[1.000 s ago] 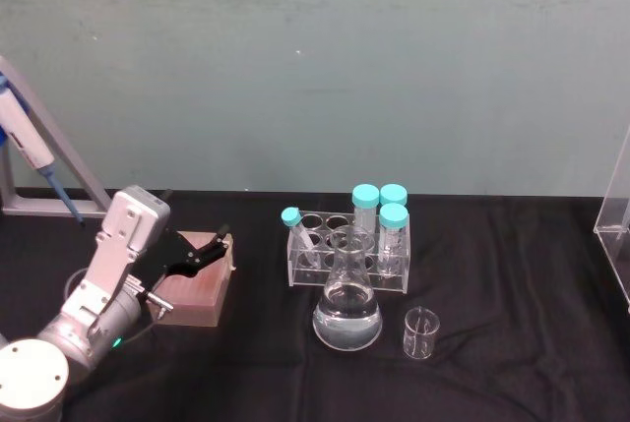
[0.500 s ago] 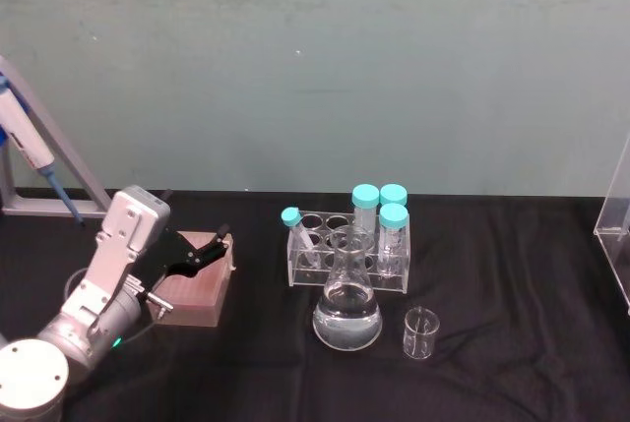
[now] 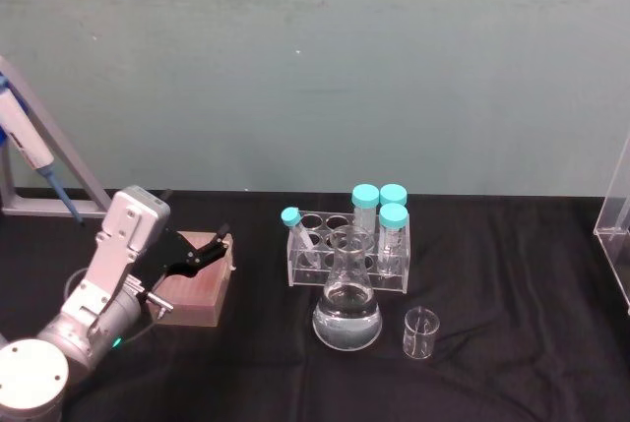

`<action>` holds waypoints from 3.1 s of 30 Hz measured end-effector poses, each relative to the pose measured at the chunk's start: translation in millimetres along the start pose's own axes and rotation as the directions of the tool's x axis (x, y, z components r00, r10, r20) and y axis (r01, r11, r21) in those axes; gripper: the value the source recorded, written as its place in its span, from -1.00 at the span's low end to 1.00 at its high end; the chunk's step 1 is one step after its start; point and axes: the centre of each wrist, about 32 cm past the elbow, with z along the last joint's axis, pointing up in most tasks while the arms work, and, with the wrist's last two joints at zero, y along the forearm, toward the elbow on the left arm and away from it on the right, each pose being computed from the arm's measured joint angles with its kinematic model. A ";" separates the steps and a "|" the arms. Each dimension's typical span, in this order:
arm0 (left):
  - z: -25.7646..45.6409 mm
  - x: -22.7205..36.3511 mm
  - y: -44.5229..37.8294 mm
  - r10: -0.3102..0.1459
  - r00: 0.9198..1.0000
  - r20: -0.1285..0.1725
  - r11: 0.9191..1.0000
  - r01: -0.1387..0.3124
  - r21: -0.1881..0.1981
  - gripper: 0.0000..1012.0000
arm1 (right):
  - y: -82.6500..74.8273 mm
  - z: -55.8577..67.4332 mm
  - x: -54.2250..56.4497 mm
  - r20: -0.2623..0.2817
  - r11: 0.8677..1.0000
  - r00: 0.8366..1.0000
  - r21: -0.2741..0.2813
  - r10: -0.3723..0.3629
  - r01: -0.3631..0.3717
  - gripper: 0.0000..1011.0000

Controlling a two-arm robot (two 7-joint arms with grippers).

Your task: Place the experimental apparatus aside using one hand.

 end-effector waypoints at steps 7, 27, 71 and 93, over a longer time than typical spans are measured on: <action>0.0 0.0 0.0 0.000 1.000 0.000 1.000 0.000 0.000 0.98 | 0.0 0.1 0.0 0.001 1.000 1.000 0.001 0.000 0.000 0.20; 0.0 0.0 0.0 0.000 1.000 0.000 1.000 0.000 0.000 0.98 | 0.0 0.3 0.0 0.001 1.000 1.000 0.002 0.000 0.000 0.64; 0.0 0.0 0.0 0.000 1.000 0.000 1.000 0.000 0.000 0.98 | -16.5 10.1 -12.3 0.071 0.998 0.997 0.052 -0.024 0.020 0.98; 0.0 0.0 0.0 0.000 1.000 0.000 1.000 0.000 0.000 0.98 | -30.8 24.0 -28.7 0.123 0.987 0.992 0.161 -0.009 -0.011 0.98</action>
